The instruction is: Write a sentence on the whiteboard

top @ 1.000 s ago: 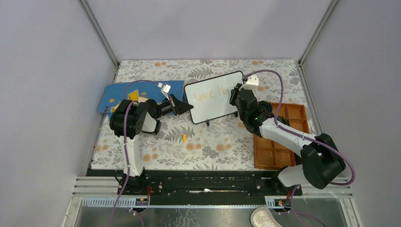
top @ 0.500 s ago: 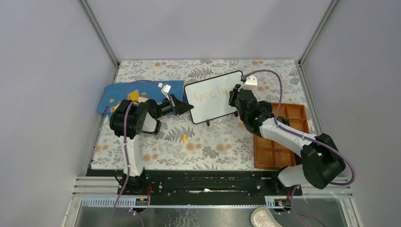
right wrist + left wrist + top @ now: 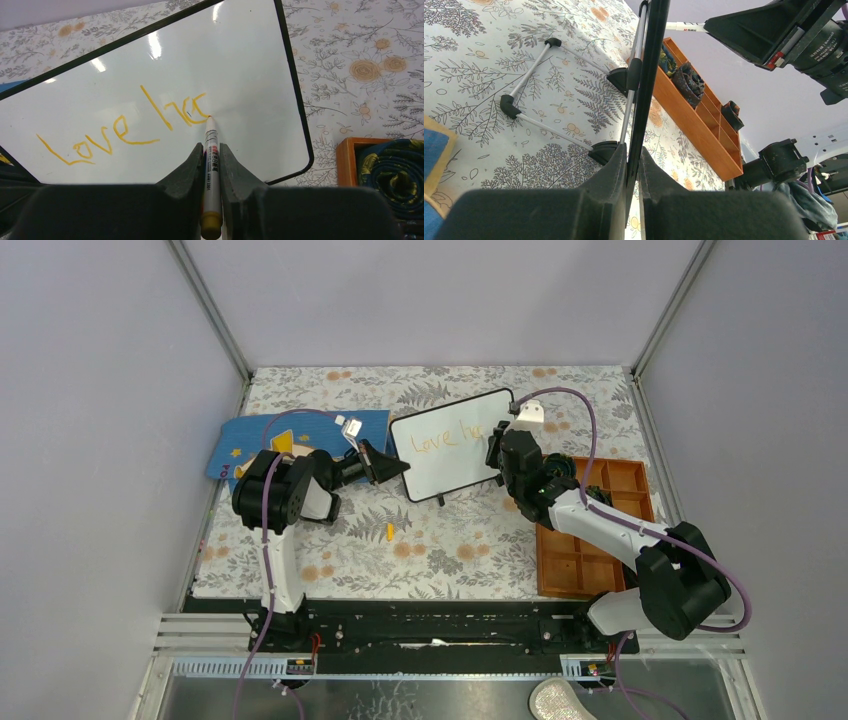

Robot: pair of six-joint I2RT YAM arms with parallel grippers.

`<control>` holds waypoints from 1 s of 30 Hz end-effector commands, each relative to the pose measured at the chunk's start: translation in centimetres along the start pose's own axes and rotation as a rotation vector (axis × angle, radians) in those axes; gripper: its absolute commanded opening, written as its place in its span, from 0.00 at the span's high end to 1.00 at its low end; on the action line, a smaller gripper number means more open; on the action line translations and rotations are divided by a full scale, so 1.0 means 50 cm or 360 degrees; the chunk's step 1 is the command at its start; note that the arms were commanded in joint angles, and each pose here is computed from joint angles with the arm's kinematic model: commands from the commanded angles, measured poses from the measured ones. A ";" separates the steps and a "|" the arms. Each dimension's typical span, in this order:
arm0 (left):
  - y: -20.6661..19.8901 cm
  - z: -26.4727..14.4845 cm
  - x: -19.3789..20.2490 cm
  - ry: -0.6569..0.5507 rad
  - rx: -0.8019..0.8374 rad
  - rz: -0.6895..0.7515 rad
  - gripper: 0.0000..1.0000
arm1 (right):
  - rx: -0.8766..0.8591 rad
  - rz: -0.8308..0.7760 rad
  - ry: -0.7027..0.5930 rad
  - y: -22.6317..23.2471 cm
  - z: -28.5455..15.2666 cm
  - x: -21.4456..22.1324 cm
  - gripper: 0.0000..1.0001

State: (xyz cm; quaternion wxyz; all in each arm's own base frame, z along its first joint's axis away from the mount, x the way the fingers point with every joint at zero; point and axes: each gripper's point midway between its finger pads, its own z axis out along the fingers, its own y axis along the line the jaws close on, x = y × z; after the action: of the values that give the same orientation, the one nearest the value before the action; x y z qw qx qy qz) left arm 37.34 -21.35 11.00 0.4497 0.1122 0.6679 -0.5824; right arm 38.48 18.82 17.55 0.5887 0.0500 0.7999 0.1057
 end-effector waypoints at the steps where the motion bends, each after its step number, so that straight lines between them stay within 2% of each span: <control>1: -0.005 -0.007 0.023 0.0059 -0.0004 -0.0055 1.00 | 0.0086 -0.0011 -0.0063 -0.012 0.009 -0.034 1.00; 30: -0.005 -0.006 0.028 0.0072 -0.0006 -0.0056 1.00 | 0.0033 0.0023 -0.0182 0.021 0.022 -0.100 1.00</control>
State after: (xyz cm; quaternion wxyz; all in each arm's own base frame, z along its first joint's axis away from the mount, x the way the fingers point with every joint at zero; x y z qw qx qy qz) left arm 37.22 -21.56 10.99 0.4490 0.1156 0.6674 -0.5828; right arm 39.65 18.78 18.78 0.5989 0.0508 0.7945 0.0865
